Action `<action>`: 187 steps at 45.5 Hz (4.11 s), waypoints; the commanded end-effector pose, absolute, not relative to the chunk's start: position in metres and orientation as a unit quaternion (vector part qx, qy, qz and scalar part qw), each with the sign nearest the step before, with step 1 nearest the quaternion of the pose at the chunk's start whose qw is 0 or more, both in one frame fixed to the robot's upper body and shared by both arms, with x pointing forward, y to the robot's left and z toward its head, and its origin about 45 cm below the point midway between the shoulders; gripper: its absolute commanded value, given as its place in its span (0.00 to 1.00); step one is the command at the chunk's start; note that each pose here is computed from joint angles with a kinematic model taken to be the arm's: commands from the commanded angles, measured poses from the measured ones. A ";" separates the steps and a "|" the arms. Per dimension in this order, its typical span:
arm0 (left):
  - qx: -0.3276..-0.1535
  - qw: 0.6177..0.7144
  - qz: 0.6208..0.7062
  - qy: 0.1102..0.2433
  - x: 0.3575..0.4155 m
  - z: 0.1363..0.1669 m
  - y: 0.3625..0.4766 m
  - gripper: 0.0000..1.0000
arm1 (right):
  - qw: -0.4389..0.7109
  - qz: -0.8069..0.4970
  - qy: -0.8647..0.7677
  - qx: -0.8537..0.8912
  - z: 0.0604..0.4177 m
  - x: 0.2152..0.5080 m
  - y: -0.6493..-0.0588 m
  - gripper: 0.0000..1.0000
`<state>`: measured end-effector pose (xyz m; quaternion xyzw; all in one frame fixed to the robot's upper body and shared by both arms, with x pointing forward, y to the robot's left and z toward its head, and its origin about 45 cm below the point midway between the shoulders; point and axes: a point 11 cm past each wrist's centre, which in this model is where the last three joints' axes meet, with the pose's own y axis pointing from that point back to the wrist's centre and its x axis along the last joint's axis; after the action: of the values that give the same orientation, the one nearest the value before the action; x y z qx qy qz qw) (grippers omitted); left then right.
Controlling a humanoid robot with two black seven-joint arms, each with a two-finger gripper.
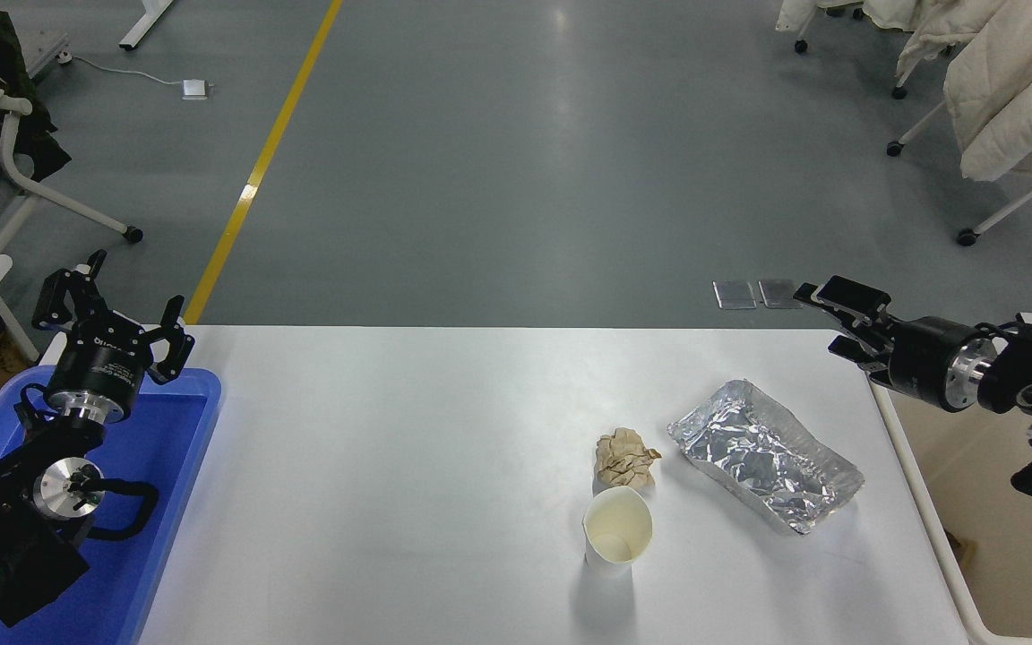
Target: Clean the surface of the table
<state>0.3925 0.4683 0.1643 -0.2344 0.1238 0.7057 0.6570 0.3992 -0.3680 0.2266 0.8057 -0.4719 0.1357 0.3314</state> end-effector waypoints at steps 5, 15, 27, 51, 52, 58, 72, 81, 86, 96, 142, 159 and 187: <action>-0.236 0.656 0.706 0.122 0.3924 0.1646 0.468 1.00 | 0.332 0.133 -0.472 0.805 0.225 0.398 -0.369 1.00; -0.236 0.656 0.706 0.122 0.3924 0.1646 0.468 1.00 | 0.332 0.133 -0.474 0.805 0.225 0.398 -0.369 1.00; -0.236 0.656 0.706 0.122 0.3924 0.1646 0.468 1.00 | 0.335 0.130 -0.473 0.804 0.222 0.396 -0.371 1.00; -0.236 0.656 0.706 0.122 0.3924 0.1647 0.469 1.00 | 0.437 0.084 -0.404 0.799 0.178 0.352 -0.402 1.00; -0.236 0.656 0.706 0.122 0.3924 0.1647 0.469 1.00 | 0.440 0.083 -0.404 0.798 0.177 0.351 -0.404 1.00; -0.236 0.656 0.706 0.122 0.3924 0.1647 0.469 1.00 | 0.443 0.078 -0.414 0.792 0.182 0.345 -0.417 1.00; -0.236 0.656 0.706 0.122 0.3924 0.1647 0.469 1.00 | 0.469 0.130 -0.275 0.829 0.192 0.290 -0.397 1.00; -0.237 0.656 0.706 0.123 0.3926 0.1648 0.468 1.00 | 0.462 0.155 -0.208 0.848 0.190 0.272 -0.368 1.00; -0.237 0.656 0.706 0.122 0.3924 0.1648 0.469 1.00 | 0.450 0.162 -0.184 0.859 0.192 0.267 -0.351 1.00; -0.237 0.657 0.705 0.123 0.3926 0.1649 0.468 1.00 | 0.467 0.171 -0.154 0.854 0.183 0.278 -0.316 1.00; -0.236 0.657 0.705 0.123 0.3926 0.1648 0.468 1.00 | 0.427 0.082 -0.163 0.886 0.143 0.286 -0.197 1.00; -0.237 0.656 0.706 0.122 0.3924 0.1648 0.469 1.00 | 0.445 0.088 -0.179 0.873 0.117 0.293 -0.200 1.00; -0.236 0.657 0.706 0.122 0.3924 0.1647 0.468 1.00 | 0.455 0.115 -0.180 0.865 0.107 0.304 -0.190 0.72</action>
<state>0.3925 0.4682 0.1648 -0.2367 0.1226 0.7054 0.6567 0.3002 -0.1934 0.1111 0.8684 -0.1824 0.1037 0.4492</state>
